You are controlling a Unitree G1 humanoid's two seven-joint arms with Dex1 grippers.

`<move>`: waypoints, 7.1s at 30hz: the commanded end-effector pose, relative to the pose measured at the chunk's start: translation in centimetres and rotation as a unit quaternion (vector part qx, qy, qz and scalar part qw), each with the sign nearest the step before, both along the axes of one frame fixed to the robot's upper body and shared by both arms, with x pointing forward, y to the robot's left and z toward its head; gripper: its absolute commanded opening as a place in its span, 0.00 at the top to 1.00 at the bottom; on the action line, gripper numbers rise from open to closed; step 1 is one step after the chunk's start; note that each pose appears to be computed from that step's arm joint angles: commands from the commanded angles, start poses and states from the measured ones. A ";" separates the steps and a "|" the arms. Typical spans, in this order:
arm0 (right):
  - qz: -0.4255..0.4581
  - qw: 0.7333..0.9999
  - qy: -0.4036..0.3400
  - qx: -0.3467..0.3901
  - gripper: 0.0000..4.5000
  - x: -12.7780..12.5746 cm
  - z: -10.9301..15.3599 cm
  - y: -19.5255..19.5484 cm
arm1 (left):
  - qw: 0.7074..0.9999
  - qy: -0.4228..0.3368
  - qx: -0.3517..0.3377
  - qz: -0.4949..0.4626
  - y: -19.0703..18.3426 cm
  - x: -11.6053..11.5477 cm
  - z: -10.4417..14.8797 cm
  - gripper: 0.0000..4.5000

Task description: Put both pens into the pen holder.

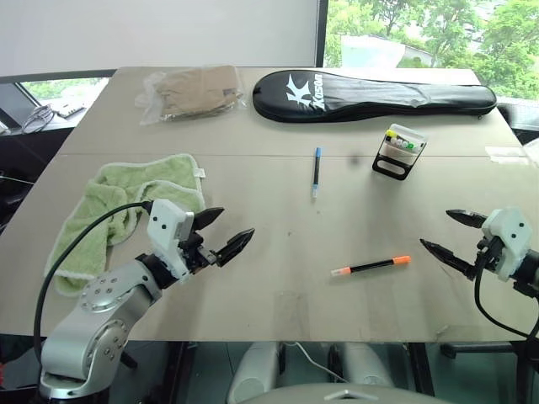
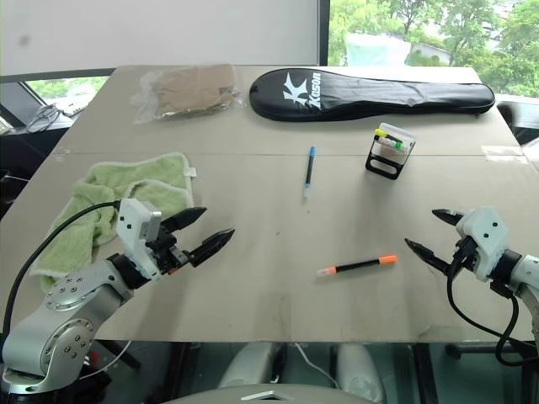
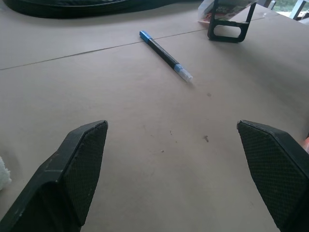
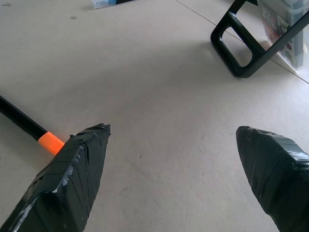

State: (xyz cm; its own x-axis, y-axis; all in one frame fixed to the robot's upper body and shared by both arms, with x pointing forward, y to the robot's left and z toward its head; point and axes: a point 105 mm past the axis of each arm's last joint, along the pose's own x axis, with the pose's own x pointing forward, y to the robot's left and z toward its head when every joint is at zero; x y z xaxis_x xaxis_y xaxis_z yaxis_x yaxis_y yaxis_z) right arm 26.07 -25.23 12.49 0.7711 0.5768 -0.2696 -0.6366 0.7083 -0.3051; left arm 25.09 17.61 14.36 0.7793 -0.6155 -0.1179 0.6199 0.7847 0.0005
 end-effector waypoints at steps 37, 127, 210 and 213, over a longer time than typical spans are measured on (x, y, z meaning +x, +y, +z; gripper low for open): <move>0.276 0.925 0.121 -0.230 0.00 -0.8 0.9 11.0 | 0.983 -0.025 0.029 -0.179 -4.1 -2.7 1.4 0.01; -0.014 0.938 -0.327 0.118 1.00 15.4 11.6 7.9 | 0.986 -0.104 -0.067 -0.116 -5.7 0.3 6.3 0.00; 0.114 0.950 0.214 -0.198 0.51 5.7 -0.2 5.9 | 0.990 -0.077 -0.056 -0.103 -4.4 0.0 4.5 0.00; 0.102 0.959 0.205 -0.165 0.20 6.6 0.5 7.4 | 0.990 -0.078 -0.054 -0.105 -4.3 0.2 4.6 0.00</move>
State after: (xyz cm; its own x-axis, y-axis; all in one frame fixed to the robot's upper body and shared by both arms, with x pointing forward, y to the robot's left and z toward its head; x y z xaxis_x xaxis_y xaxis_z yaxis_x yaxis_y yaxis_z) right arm 31.91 -18.63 11.92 0.3912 0.5321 -0.7509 -0.8848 0.4418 -0.1480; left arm 25.45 13.42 18.36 0.6508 -0.7572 0.0553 0.7581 0.6521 0.0070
